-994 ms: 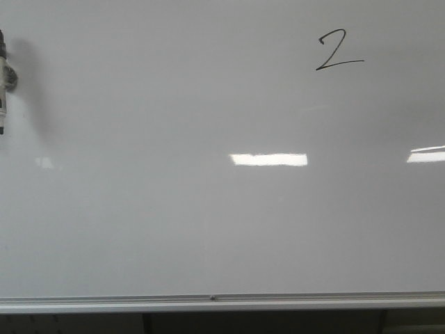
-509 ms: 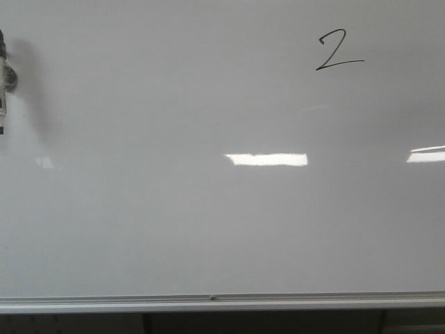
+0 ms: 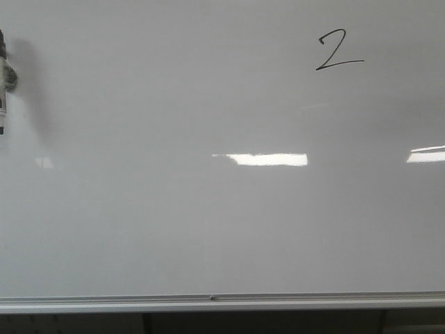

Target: Write number 2 on whiteboard

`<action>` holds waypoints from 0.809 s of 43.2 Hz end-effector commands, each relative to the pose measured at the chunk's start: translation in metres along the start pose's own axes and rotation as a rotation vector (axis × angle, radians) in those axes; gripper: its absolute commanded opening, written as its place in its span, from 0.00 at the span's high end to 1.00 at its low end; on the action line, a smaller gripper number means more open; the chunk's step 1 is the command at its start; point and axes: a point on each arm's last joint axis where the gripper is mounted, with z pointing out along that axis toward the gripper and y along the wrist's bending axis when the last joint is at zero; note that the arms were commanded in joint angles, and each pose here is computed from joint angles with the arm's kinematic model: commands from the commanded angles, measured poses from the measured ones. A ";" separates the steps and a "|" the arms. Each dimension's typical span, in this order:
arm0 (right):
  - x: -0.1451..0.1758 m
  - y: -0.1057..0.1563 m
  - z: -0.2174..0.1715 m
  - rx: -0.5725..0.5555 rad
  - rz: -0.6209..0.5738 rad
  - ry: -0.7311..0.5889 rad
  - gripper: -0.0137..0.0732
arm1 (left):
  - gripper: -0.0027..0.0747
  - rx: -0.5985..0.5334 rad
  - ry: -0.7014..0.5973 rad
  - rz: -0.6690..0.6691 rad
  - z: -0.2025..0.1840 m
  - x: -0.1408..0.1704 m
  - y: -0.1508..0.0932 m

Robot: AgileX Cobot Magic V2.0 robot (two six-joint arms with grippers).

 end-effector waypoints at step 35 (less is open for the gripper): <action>-0.012 -0.002 -0.005 0.016 -0.005 -0.091 0.92 | 0.99 -0.003 -0.637 -0.037 0.004 0.134 0.004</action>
